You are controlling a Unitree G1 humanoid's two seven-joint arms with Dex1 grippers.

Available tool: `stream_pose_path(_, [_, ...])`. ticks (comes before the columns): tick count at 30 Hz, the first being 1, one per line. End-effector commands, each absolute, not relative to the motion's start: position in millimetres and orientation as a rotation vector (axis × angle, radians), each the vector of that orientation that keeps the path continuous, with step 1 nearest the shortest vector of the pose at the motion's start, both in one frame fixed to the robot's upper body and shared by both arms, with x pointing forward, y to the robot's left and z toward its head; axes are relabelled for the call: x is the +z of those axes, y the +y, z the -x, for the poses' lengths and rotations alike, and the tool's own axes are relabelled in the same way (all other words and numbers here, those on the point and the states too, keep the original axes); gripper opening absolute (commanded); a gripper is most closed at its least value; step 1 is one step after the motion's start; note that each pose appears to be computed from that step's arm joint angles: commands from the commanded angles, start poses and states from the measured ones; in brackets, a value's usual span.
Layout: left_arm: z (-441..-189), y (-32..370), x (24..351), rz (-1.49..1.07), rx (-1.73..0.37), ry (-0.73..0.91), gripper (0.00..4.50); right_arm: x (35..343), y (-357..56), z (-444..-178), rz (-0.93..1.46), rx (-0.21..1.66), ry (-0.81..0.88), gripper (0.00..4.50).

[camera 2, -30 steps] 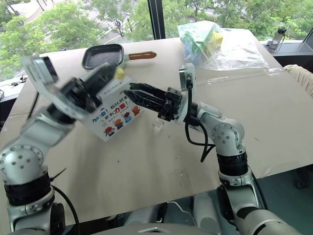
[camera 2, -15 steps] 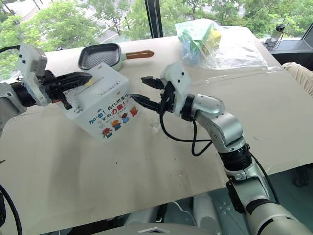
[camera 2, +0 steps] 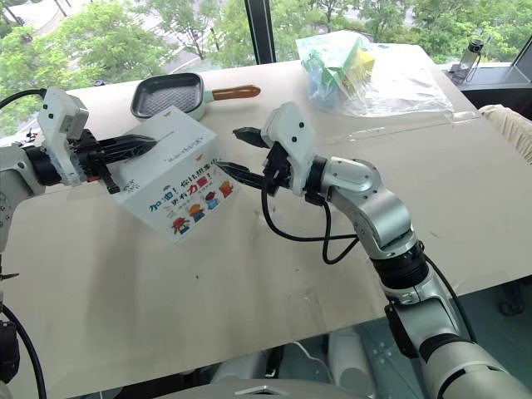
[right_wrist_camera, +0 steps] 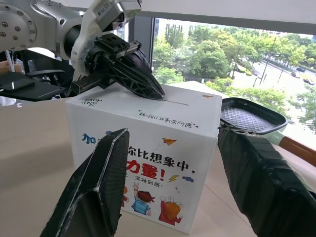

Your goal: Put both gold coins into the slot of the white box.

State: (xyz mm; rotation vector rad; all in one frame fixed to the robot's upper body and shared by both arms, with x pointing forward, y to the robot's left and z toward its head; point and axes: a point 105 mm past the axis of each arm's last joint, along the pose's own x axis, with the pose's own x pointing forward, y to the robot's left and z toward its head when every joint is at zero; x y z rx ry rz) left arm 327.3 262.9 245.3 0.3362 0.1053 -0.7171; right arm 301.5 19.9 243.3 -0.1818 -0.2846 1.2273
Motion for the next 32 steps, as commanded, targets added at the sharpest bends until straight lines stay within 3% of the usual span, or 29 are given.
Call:
stream_pose_path(1, [-325.4, 267.9, 252.5, -0.342, -0.705, 0.095, 0.0, 253.3, 22.8, -291.3, 0.18, 1.254, -0.345, 3.08])
stream_pose_path(2, [-324.6, 268.3, 250.8, -0.354, -0.711, 0.107, 0.0, 253.0, 22.6, -291.2, 0.18, 1.254, -0.345, 3.08])
stream_pose_path(3, [-323.6, 268.1, 249.2, -0.354, -0.718, 0.122, 0.55, 252.7, 22.3, -291.1, 0.18, 1.254, -0.344, 3.23])
stream_pose_path(4, [-322.5, 266.9, 249.1, -0.352, -0.728, 0.124, 0.79, 252.3, 21.9, -290.9, 0.179, 1.254, -0.342, 3.23])
stream_pose_path(7, [-329.1, 267.6, 266.1, -0.35, -0.669, 0.016, 2.13, 248.5, 19.8, -290.0, 0.182, 1.261, -0.328, 3.23])
stream_pose_path(11, [-325.3, 261.6, 283.5, -0.302, -0.694, -0.065, 2.13, 239.9, 12.8, -290.4, 0.197, 1.267, -0.298, 3.23])
stream_pose_path(16, [-278.8, 191.9, 313.9, -0.116, -0.999, -0.267, 2.13, 209.6, -25.9, -291.1, 0.197, 1.273, -0.222, 3.23])
stream_pose_path(18, [-263.2, 171.7, 297.4, -0.058, -1.042, -0.241, 2.13, 197.9, -40.0, -288.9, 0.177, 1.274, -0.203, 3.23])
stream_pose_path(22, [-248.2, 155.1, 215.2, -0.102, -0.956, -0.01, 2.13, 162.1, -66.1, -284.3, 0.204, 1.234, -0.1, 3.23])
stream_pose_path(26, [-244.7, 163.5, 135.1, -0.2, -0.791, 0.137, 2.13, 129.5, -81.8, -276.1, 0.155, 1.217, -0.018, 3.23])
stream_pose_path(32, [-241.2, 169.0, 94.9, -0.209, -0.74, 0.157, 2.13, 104.2, -95.4, -277.7, 0.134, 1.179, 0.031, 3.23])
